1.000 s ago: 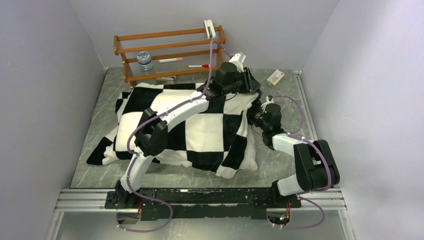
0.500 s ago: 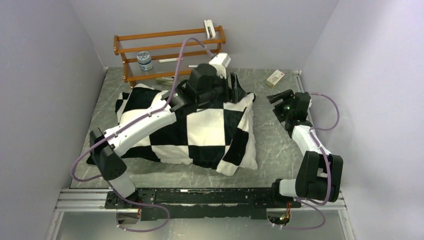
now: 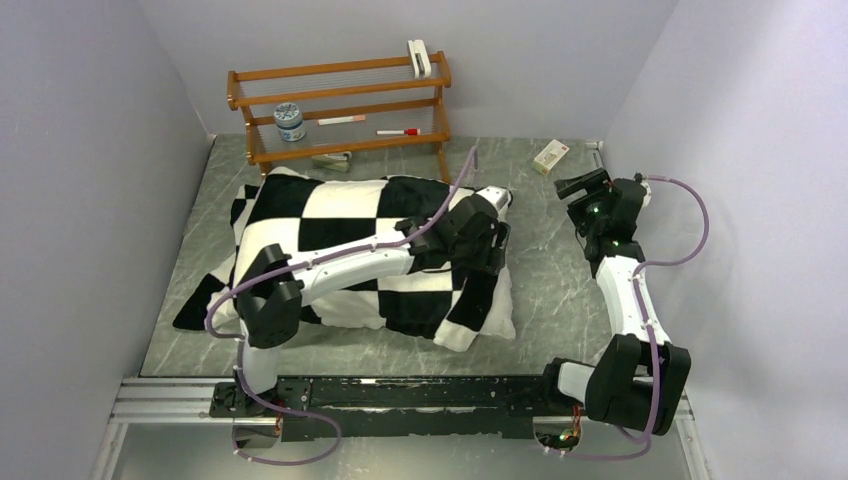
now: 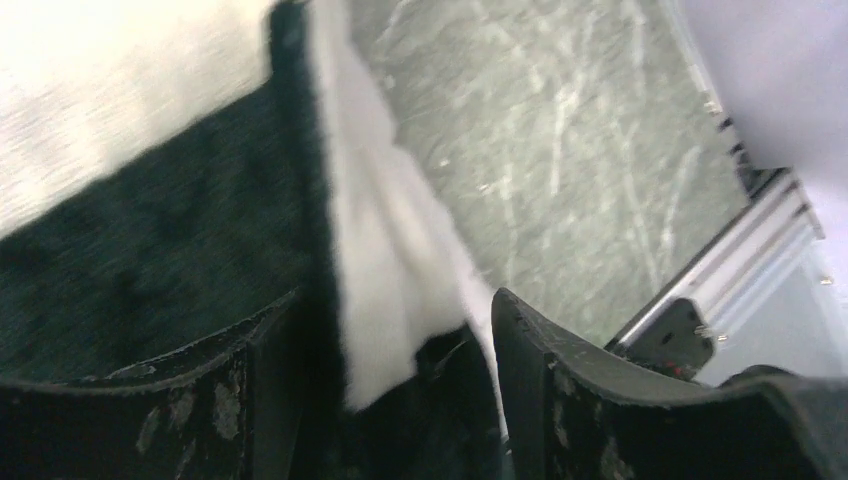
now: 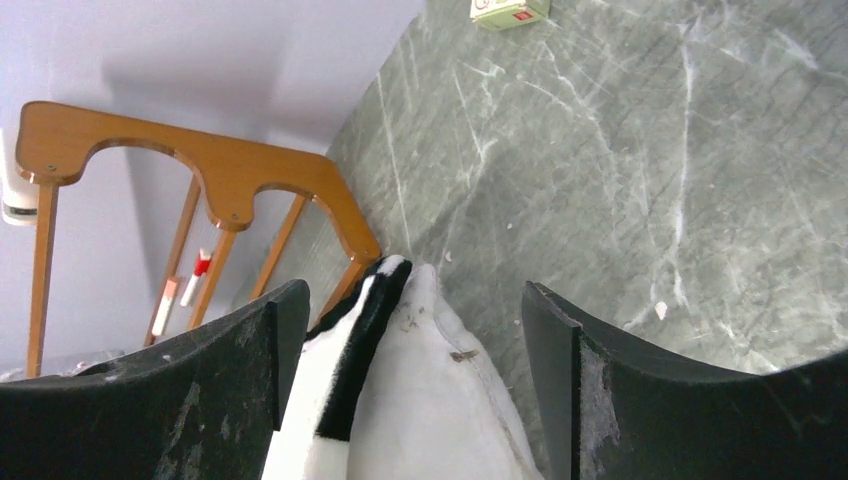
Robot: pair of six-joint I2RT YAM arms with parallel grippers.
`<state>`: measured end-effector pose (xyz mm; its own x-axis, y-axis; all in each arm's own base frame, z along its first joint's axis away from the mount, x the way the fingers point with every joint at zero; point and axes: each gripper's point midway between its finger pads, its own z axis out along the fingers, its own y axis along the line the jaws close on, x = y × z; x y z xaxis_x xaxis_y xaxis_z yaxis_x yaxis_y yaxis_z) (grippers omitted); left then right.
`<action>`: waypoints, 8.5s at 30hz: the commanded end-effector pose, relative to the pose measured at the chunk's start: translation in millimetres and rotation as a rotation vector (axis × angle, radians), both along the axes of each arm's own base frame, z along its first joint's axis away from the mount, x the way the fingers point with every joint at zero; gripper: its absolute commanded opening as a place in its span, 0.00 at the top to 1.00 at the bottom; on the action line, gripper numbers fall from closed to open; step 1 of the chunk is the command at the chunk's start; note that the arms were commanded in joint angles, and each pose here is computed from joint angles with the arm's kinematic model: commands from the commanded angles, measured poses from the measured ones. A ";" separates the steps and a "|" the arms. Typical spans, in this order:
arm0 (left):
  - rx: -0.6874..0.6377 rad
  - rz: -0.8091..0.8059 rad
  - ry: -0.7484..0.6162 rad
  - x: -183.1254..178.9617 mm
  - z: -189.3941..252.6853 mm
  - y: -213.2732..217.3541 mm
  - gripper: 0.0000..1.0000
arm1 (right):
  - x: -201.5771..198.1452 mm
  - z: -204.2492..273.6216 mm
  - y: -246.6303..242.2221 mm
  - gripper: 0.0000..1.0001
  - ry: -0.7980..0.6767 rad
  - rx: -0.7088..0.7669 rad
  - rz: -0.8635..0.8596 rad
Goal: Put the pillow into the pillowcase
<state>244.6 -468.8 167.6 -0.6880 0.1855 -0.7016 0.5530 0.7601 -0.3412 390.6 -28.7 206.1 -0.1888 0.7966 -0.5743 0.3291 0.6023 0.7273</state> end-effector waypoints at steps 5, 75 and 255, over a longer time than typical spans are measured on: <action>-0.433 -0.281 0.053 -84.4 84.9 -112.2 0.33 | -3.9 2.9 -17.0 0.19 -0.011 0.013 -0.028; 0.984 0.226 -0.632 40.9 -150.5 39.9 0.91 | -6.0 -17.4 -15.9 0.18 0.032 0.049 0.036; -0.052 0.210 -0.023 -82.6 35.5 226.9 0.35 | -177.0 -8.4 257.1 0.53 -0.002 -0.650 0.962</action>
<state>173.7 -233.6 191.6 -0.6784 -0.0216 -0.7344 0.3257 0.8871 -0.3270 215.8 225.7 209.4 -0.5490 -0.0284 -0.8353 -0.4238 0.8709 0.2490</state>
